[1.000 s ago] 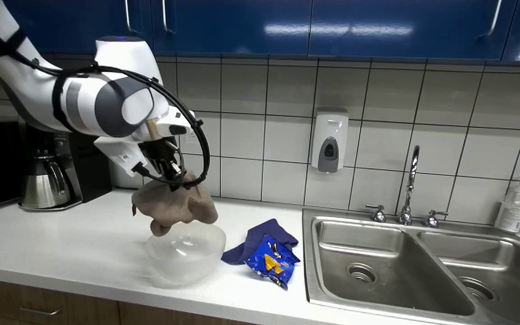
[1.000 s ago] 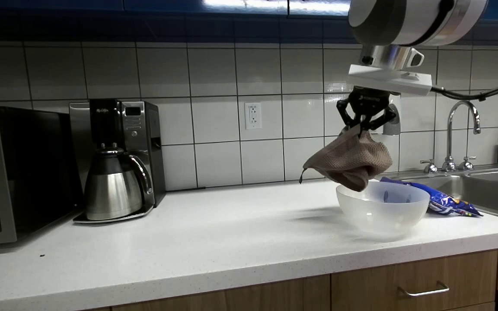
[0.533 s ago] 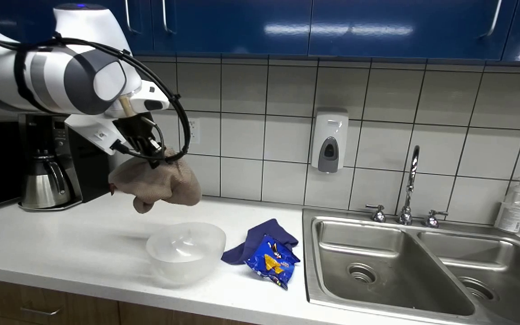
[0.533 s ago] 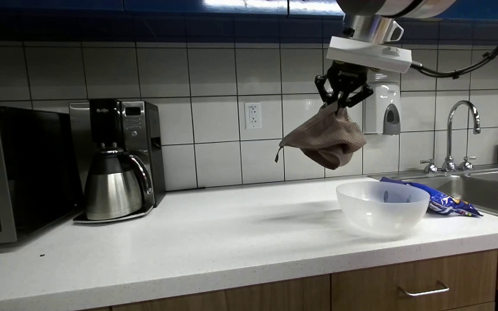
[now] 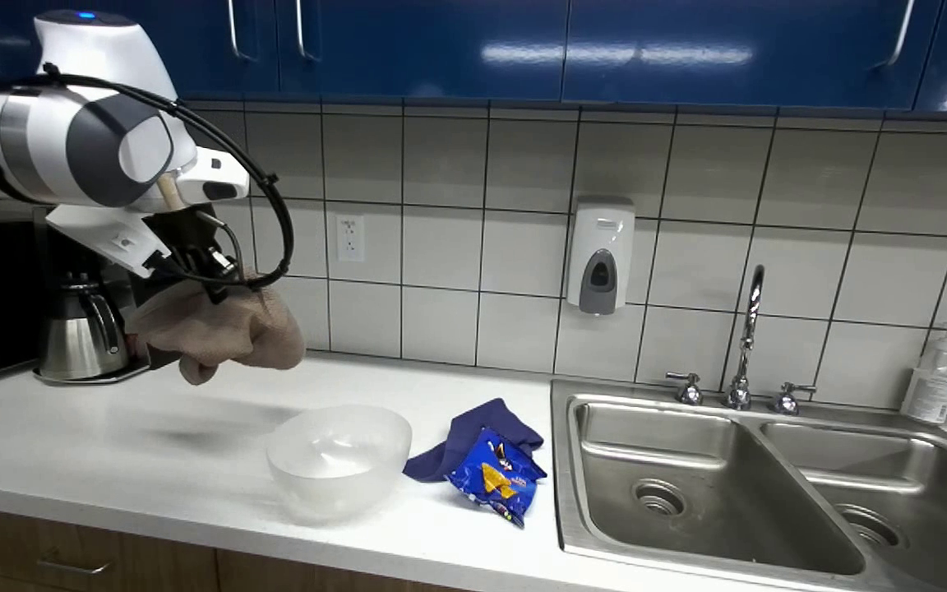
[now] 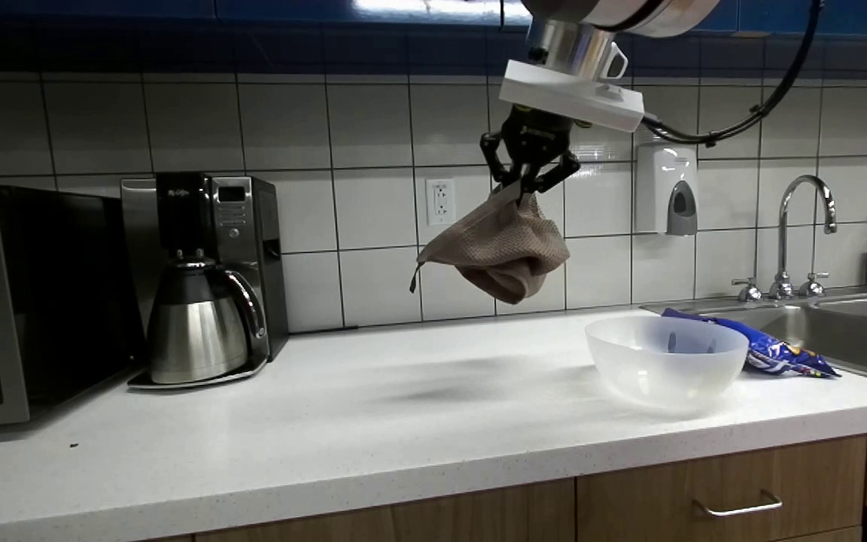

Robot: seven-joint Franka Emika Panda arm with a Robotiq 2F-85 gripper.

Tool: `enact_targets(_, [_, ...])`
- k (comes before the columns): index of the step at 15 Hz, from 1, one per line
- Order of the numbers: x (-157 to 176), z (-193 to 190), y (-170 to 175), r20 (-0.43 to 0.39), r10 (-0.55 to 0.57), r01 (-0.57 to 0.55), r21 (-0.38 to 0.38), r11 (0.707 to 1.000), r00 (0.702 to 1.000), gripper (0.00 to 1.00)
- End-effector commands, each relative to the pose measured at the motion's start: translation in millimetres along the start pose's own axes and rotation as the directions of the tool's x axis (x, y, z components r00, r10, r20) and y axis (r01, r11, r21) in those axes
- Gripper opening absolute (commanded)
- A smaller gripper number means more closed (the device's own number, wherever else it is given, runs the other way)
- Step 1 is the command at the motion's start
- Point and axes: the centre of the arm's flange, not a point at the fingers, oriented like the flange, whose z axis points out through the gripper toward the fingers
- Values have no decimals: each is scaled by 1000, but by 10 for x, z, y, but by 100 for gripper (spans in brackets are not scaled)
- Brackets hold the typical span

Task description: Take out the cloth from the bowl

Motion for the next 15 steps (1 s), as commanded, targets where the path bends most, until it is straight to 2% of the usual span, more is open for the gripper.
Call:
enact_targets(1, [29,242,-270,50,-47,45,22,999,998,1])
enact_targets(10, [-319,1054,-457,215,-107,104,26,994,971,1])
enact_targets(15, [-446,1287,-482,274,-109,107,22,994,955,1])
